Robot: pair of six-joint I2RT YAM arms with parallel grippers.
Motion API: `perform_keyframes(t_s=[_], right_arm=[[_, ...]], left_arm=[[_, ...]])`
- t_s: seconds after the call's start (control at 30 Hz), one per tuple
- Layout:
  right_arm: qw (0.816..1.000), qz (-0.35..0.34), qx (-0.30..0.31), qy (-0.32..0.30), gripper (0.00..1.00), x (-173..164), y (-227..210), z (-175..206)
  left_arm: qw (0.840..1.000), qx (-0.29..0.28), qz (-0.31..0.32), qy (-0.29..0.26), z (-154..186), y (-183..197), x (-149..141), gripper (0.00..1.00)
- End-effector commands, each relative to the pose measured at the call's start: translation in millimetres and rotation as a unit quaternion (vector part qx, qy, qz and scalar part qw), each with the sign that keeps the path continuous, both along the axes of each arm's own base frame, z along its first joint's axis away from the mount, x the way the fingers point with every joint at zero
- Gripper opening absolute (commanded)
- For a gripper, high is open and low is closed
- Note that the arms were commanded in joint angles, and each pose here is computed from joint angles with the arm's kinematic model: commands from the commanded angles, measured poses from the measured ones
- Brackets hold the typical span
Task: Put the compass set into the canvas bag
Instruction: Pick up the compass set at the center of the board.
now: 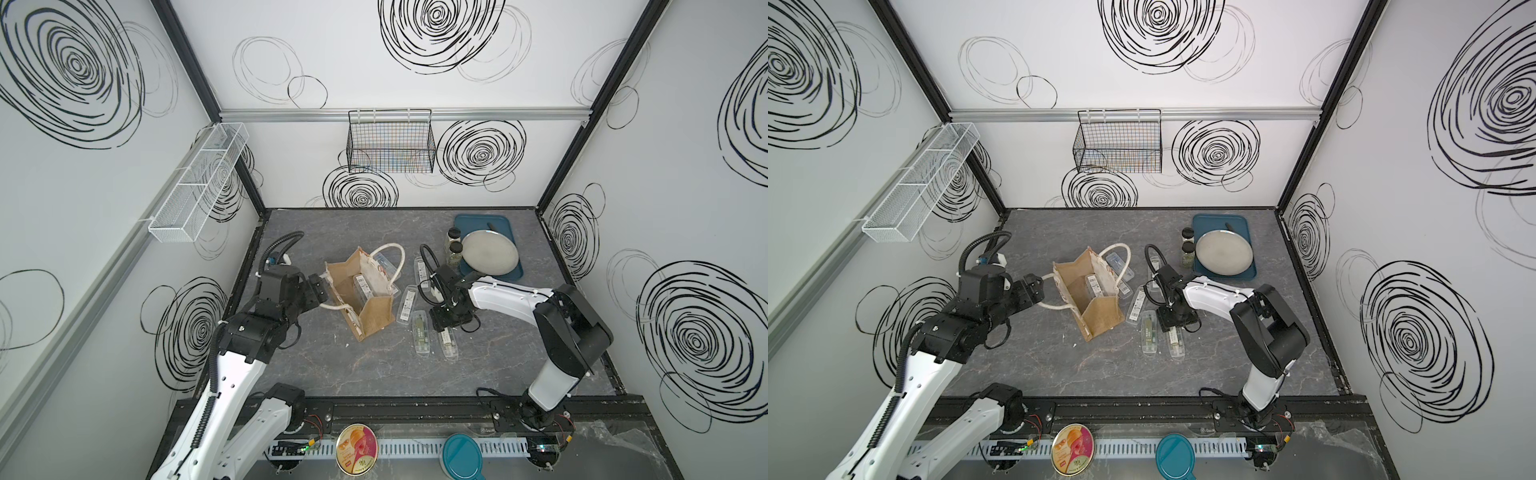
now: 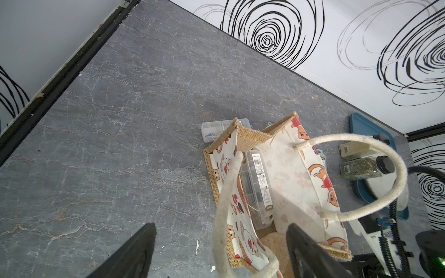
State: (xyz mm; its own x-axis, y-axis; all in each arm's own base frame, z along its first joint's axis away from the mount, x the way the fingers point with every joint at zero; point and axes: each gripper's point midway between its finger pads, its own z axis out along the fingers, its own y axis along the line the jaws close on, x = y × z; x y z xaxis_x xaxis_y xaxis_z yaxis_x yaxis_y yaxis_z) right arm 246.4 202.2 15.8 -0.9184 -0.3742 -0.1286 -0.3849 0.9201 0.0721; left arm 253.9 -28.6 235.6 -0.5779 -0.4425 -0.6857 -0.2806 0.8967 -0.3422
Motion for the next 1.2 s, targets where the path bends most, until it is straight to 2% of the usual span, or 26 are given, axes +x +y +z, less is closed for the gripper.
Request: perform_keyframes(t_s=[0.0,0.17,0.33,0.5,0.67,0.9,0.97,1.07,1.17], right_arm=[[0.999,-0.02,-0.028,0.003,0.7,-5,-17,6],[1.0,-0.002,-0.019,0.018,0.73,-20,-5,10],[0.998,-0.011,-0.036,0.046,0.7,-30,-6,-7],[0.997,-0.04,-0.034,0.051,0.62,-19,-17,-10],[0.998,-0.025,-0.043,0.041,0.52,-2,-19,-10],[0.999,0.01,-0.05,0.016,0.49,36,-20,-9],[0.998,0.022,-0.061,0.018,0.52,42,-18,-9],[0.998,0.015,-0.058,0.01,0.67,45,-17,-2],[0.999,-0.002,-0.048,0.002,0.72,39,-19,6]], left_arm=[[1.0,0.0,0.005,-0.007,2,0,3,0.88],[1.0,0.0,0.004,-0.007,1,0,3,0.88],[1.0,-0.001,0.004,-0.008,0,0,1,0.88],[1.0,0.002,0.005,-0.01,1,2,-1,0.88],[1.0,0.001,0.007,-0.011,2,3,-1,0.88],[1.0,0.003,0.011,-0.011,0,5,-3,0.88],[1.0,0.002,0.012,-0.009,0,6,-2,0.88],[1.0,0.002,0.013,-0.012,1,6,-1,0.88],[1.0,0.003,0.014,-0.012,1,7,-1,0.88]])
